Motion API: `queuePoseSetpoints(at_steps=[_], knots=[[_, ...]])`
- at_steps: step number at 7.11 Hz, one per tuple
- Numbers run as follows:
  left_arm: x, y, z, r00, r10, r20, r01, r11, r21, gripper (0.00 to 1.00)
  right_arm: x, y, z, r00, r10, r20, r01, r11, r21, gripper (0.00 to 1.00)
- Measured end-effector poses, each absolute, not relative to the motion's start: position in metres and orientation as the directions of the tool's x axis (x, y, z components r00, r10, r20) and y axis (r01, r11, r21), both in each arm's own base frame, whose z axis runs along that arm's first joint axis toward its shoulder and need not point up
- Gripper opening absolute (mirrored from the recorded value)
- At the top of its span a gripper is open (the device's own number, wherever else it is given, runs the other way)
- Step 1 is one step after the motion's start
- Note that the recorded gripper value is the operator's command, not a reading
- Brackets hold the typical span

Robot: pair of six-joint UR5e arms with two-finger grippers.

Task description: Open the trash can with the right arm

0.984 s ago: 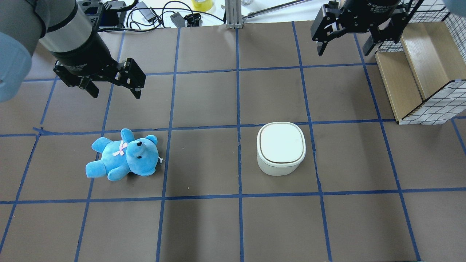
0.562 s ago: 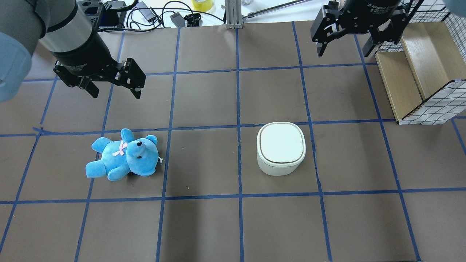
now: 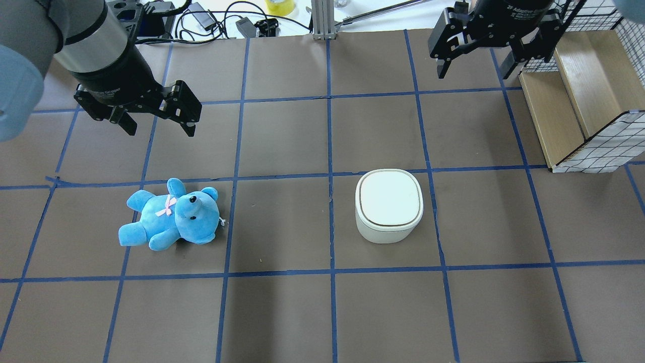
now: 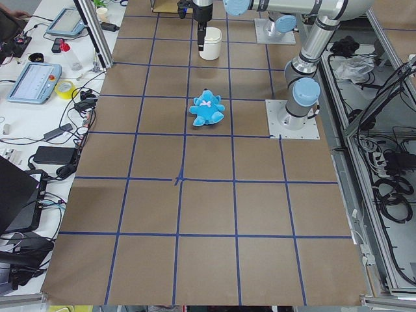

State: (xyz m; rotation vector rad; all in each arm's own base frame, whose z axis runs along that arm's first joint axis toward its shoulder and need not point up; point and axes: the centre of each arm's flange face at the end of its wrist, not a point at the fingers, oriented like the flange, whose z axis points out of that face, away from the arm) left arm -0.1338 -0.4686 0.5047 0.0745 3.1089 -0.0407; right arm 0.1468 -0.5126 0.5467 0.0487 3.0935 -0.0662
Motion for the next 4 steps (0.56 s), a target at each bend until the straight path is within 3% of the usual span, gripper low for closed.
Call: queuePoseSetpoints(at_steps=[3, 4], knots=[[-0.1338, -0.4687, 0.5048, -0.998, 0.047, -0.032, 0.048, 0.998, -0.026, 1.00, 0.1470, -0.5127, 0.5466, -0.998, 0.027, -0.049, 0.029, 0.999, -0.042, 0.96], [-0.1338, -0.4686, 0.5047, -0.998, 0.047, -0.032, 0.048, 0.999, -0.026, 1.00, 0.1469, -0.5133, 0.5458, -0.998, 0.026, -0.048, 0.028, 0.999, -0.041, 0.49]])
